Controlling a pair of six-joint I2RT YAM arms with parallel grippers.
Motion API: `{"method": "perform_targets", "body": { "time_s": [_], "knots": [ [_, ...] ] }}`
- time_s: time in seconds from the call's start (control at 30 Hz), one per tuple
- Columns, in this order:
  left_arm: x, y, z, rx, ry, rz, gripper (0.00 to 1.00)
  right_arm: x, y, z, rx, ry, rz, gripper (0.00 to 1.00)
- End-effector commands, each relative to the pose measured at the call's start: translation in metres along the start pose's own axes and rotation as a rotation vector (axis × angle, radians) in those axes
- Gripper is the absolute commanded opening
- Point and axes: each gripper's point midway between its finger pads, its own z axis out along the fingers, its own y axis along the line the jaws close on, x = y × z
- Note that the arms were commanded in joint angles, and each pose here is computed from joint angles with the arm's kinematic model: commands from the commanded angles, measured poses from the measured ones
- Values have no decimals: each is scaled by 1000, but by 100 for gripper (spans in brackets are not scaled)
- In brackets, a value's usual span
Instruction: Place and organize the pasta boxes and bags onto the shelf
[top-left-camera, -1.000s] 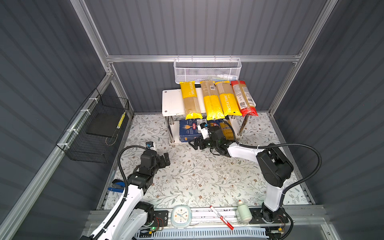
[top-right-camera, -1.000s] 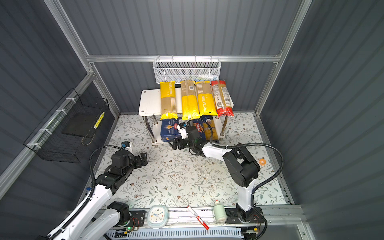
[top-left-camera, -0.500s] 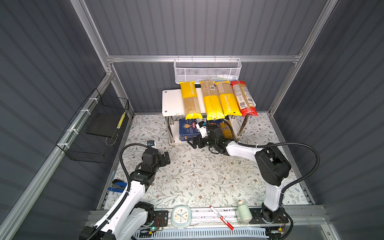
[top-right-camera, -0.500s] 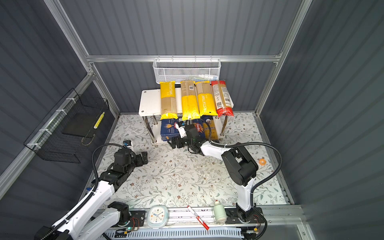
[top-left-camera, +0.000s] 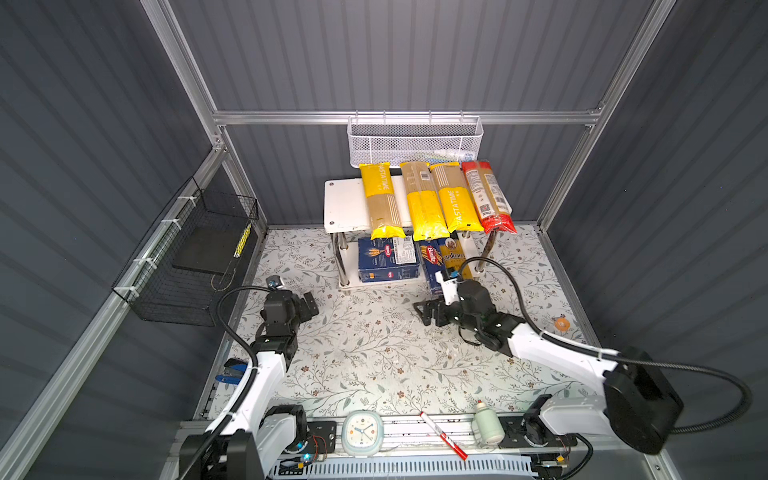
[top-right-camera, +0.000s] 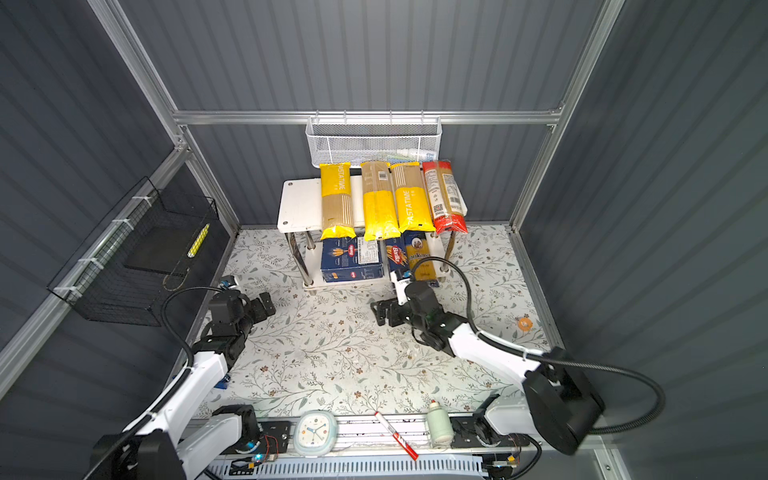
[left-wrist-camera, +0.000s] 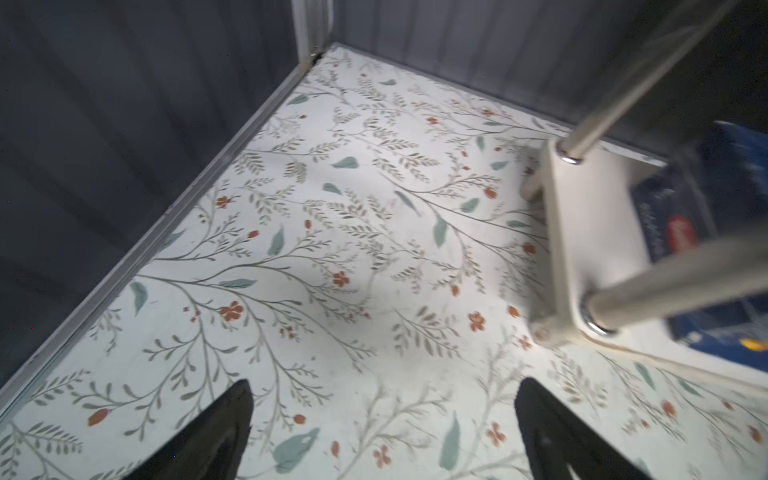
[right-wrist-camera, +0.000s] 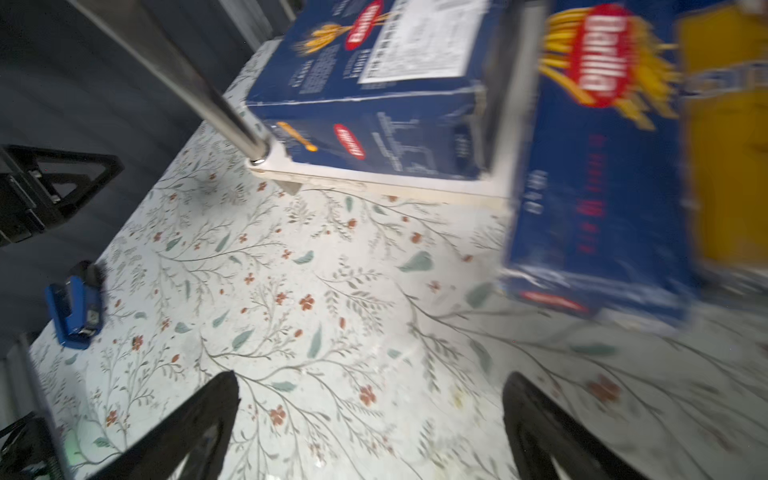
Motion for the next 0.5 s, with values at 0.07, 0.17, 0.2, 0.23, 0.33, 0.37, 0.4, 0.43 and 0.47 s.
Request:
{"method": "perform_targets", "body": {
  "time_s": [0.07, 0.17, 0.2, 0.23, 0.33, 0.37, 0.4, 0.43, 0.47],
  "knots": [
    [-3, 10, 30, -19, -50, -25, 99, 13, -93, -60, 362, -55, 87, 99],
    [2, 13, 48, -36, -80, 37, 99, 5, -138, -88, 509, -126, 136, 99],
    [4, 15, 52, -44, -92, 40, 99, 2, -149, -93, 542, -150, 148, 99],
    [6, 16, 56, -46, -104, 35, 99, -2, -161, -99, 574, -184, 159, 99],
    [5, 4, 61, 34, -160, 54, 99, -6, -189, -108, 635, -244, 194, 99],
    [4, 0, 61, 54, -180, 55, 99, -6, -196, -109, 641, -248, 209, 99],
    [5, 0, 61, 61, -187, 56, 99, -7, -200, -110, 645, -249, 221, 99],
    [5, -1, 61, 68, -196, 59, 99, -10, -204, -110, 646, -254, 221, 99],
    [4, -1, 62, 69, -202, 58, 99, -11, -208, -111, 652, -257, 222, 99]
  ]
}}
